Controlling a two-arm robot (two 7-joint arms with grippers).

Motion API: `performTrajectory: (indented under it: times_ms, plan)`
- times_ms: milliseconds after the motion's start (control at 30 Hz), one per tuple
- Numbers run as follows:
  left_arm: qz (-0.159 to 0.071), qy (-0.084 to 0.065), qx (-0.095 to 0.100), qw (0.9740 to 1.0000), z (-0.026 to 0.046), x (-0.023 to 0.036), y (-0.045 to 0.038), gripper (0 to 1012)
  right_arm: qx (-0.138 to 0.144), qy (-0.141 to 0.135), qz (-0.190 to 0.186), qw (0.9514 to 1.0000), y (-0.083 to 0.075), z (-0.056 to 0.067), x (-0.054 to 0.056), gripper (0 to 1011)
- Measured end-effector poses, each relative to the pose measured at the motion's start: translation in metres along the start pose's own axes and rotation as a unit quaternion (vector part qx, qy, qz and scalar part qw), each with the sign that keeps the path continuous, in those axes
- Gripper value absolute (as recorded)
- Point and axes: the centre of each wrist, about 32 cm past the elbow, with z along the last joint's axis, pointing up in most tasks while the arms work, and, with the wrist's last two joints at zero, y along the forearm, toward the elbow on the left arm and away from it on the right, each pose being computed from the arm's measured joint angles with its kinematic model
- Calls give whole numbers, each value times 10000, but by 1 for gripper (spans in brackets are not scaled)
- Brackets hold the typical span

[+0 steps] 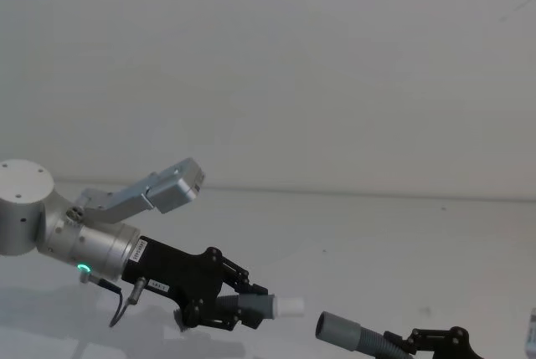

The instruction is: Use both hands to pick up one end of the pipe from the table, align the ends, and insert them.

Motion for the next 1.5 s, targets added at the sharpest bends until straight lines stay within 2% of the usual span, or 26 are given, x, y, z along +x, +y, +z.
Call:
performTrajectory:
  times_ms: [800, 1500]
  plan:
    - [-209, -11, 49, 9998, 42, 47, -37, 327, -156, -48, -214, 9996, 87, 30, 2, 215]
    - [-97, -1, 221, 9997, 45, 92, -18, 327, -175, -59, -183, 9997, 68, 53, 14, 215]
